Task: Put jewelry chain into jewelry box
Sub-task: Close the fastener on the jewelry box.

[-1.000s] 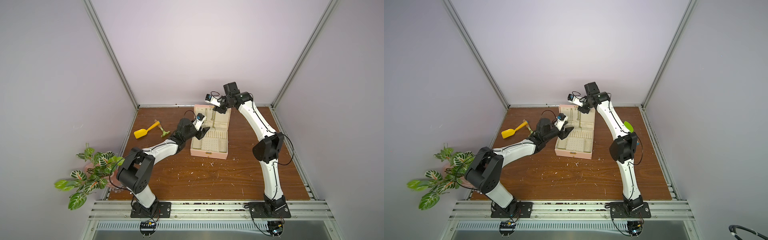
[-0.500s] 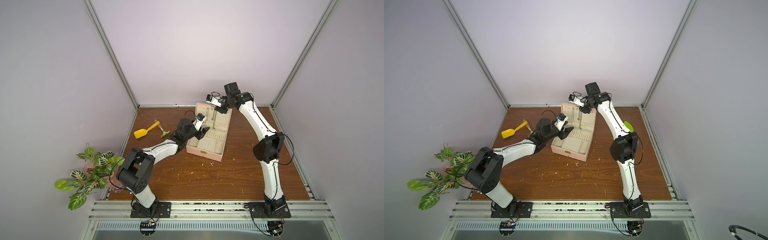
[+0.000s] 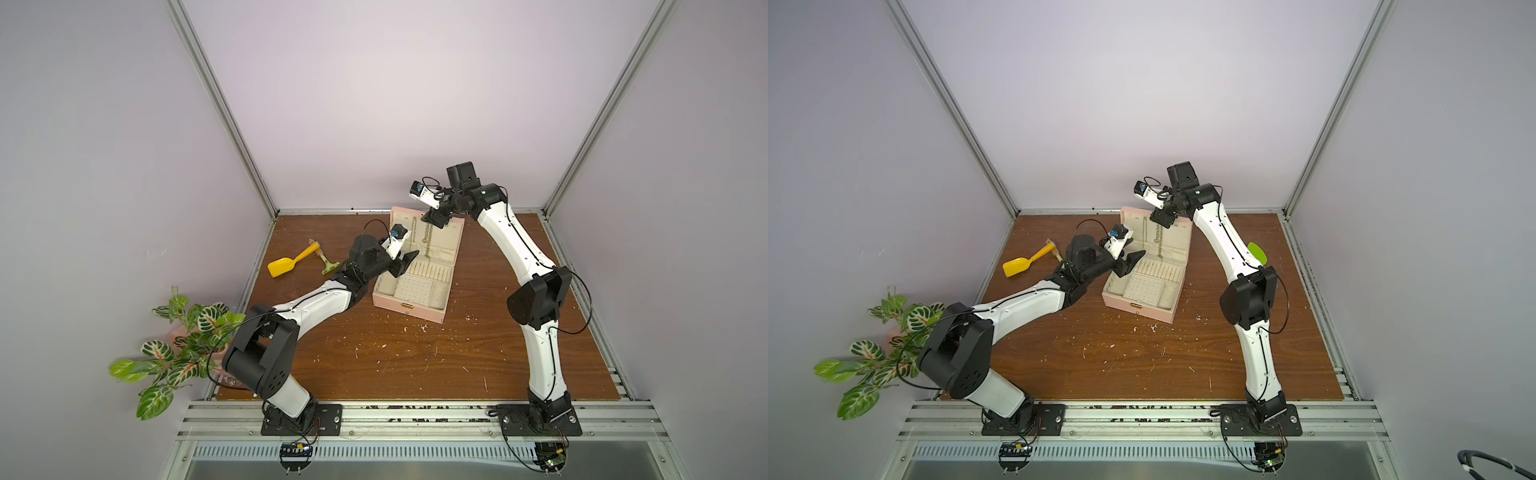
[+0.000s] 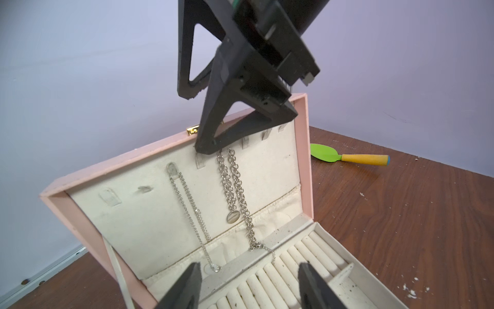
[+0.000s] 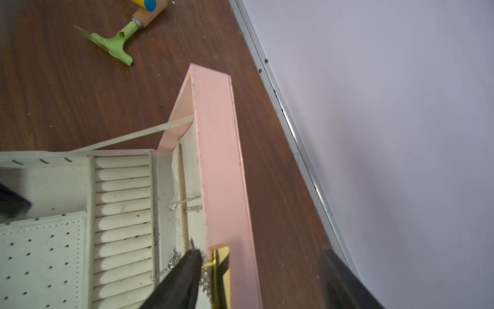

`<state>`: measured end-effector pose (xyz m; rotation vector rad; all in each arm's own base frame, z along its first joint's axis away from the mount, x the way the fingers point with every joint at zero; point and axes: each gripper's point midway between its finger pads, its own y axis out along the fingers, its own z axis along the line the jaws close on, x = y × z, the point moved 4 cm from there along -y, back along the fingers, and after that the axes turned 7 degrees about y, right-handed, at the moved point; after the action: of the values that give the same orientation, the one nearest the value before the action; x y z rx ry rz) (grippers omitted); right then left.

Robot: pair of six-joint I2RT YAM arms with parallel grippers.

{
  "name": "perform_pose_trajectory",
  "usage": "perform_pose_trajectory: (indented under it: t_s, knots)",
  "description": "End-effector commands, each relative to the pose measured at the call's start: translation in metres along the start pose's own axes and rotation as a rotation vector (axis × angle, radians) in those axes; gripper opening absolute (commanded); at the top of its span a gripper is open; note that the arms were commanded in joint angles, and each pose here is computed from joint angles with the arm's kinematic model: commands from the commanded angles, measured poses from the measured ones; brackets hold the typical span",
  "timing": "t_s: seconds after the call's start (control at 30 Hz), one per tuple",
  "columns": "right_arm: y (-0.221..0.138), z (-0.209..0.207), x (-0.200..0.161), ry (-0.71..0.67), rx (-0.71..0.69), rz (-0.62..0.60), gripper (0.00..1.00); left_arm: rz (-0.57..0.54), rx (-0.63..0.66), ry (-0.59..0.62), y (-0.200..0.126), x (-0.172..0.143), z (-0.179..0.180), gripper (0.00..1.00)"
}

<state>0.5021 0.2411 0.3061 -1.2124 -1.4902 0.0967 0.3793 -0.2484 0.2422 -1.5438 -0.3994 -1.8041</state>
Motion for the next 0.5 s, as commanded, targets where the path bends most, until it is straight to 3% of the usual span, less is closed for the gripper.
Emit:
perform_pose_trajectory:
  t_s: [0.0,0.37,0.47]
  knots:
    - [-0.056,-0.010,0.043,0.068,-0.054,-0.160,0.76,0.013,0.013,0.008,-0.007,0.000,0.004,0.62]
    - [-0.115,0.000,0.055,0.245,-0.183,-0.316,0.88,0.033,0.014,-0.004,-0.012,-0.008,0.002,0.63]
    - [-0.120,0.006,0.055,0.335,-0.151,-0.349,0.88,0.042,0.010,-0.001,-0.006,-0.011,0.002,0.63]
